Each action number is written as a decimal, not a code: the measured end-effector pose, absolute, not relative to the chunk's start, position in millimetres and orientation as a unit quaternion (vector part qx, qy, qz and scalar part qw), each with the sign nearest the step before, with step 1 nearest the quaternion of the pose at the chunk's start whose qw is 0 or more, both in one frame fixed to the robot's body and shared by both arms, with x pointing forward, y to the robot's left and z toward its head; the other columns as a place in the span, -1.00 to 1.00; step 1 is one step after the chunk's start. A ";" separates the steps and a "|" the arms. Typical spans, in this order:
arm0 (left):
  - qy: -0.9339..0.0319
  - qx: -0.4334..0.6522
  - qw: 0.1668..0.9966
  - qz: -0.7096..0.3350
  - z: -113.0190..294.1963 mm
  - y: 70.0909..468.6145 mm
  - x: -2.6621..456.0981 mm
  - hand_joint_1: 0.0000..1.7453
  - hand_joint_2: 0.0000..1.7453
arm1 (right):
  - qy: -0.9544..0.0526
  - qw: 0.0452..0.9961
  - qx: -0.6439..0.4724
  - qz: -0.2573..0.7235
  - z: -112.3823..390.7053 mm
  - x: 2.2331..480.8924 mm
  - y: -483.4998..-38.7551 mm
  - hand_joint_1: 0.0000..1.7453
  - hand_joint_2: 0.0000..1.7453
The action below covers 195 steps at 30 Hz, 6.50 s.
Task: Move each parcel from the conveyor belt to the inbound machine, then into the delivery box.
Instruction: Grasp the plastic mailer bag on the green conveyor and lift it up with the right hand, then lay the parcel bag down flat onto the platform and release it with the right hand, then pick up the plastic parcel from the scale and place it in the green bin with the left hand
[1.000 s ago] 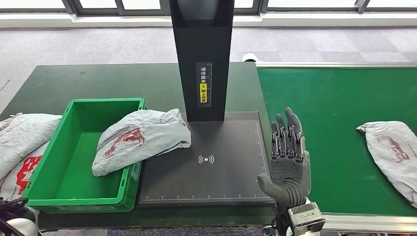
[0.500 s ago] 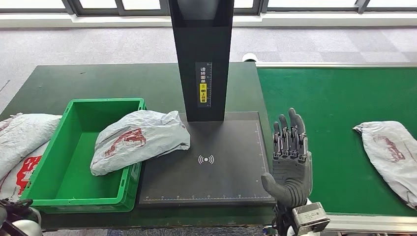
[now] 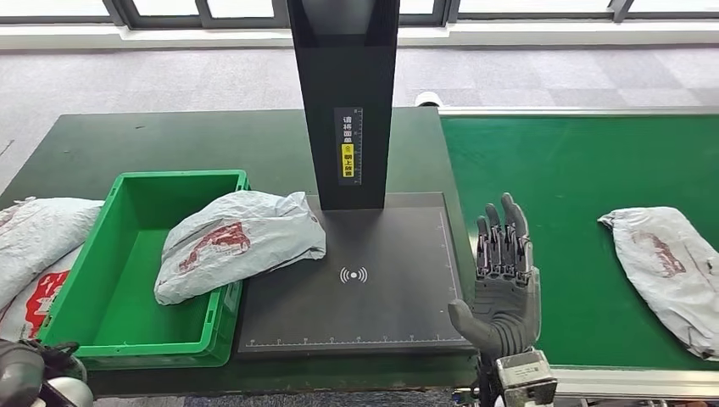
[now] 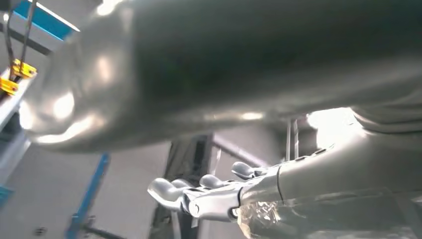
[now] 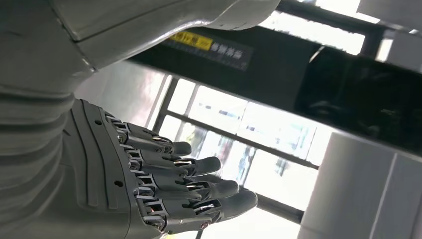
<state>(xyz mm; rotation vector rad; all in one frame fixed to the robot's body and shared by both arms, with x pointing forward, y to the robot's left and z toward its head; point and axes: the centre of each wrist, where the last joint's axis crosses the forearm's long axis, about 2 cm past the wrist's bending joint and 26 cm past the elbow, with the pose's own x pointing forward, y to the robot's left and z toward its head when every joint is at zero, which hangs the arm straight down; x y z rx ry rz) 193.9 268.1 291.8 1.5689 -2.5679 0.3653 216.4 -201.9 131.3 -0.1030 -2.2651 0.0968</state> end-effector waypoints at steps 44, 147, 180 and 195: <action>-0.878 -0.055 0.475 0.039 141.3 114.1 253.8 -1.00 -1.00 | -0.235 0.696 -0.610 0.297 19.7 248.6 -482.2 -1.00 1.00; -0.885 -0.032 0.464 0.039 136.4 113.4 258.1 -1.00 -1.00 | -0.714 0.634 -0.159 0.251 34.2 256.6 -195.5 -0.27 1.00; -0.882 0.019 0.465 -0.070 144.4 107.4 251.3 -1.00 -1.00 | -0.677 0.610 -0.351 0.217 74.9 196.5 -238.0 -1.00 1.00; -0.836 -0.026 0.426 -0.346 120.8 88.9 237.0 -1.00 1.00 | -0.772 0.522 -0.339 0.132 108.2 188.6 -246.7 -1.00 1.00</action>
